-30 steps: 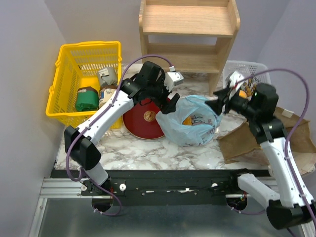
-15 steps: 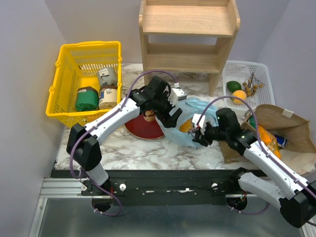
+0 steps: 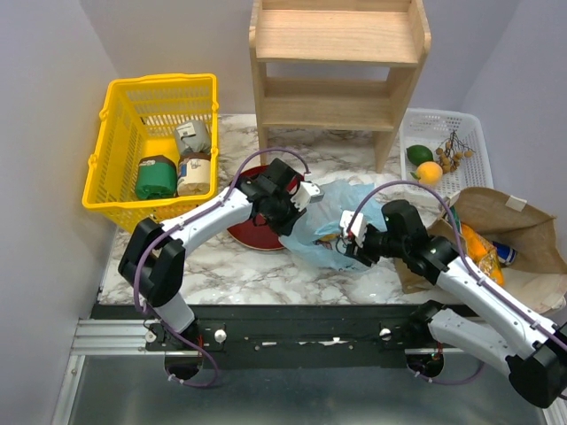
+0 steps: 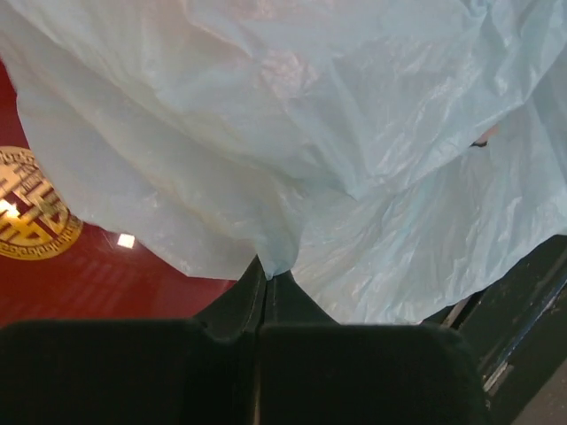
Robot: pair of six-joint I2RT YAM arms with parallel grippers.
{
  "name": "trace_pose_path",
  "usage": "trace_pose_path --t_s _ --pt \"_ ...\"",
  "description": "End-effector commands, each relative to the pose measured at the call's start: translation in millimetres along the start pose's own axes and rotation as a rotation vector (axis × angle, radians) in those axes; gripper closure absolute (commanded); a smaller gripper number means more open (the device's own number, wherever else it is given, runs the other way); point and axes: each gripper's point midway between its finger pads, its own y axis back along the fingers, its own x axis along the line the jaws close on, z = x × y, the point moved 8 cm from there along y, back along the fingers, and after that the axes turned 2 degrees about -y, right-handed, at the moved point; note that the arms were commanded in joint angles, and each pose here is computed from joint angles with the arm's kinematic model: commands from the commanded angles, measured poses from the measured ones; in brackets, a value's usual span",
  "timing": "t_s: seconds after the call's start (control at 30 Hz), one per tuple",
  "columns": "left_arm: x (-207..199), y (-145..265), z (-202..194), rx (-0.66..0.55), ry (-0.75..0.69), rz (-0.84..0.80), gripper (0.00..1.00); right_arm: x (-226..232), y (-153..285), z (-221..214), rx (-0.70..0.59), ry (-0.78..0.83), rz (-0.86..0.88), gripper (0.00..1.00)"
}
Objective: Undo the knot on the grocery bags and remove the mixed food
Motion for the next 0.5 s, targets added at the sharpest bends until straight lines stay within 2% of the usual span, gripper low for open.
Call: trace_pose_path --t_s 0.0,0.07,0.2,0.3,0.47 --pt "-1.0 7.9 -8.1 -0.013 -0.009 0.047 1.0 -22.8 7.7 29.7 -0.079 0.019 -0.091 0.54" --pt "-2.2 5.5 -10.4 -0.013 0.004 0.038 1.0 -25.0 1.5 33.6 -0.081 0.035 -0.049 0.57" --pt "-0.4 4.5 -2.3 -0.033 0.024 0.029 1.0 -25.5 -13.5 26.4 -0.041 0.116 0.029 0.7" --pt "3.0 10.5 9.9 -0.06 0.035 0.038 1.0 -21.5 -20.4 14.7 0.006 0.217 0.107 0.72" --pt "3.3 22.1 28.1 -0.123 0.031 0.032 1.0 -34.8 -34.5 6.7 0.045 0.249 0.035 0.72"
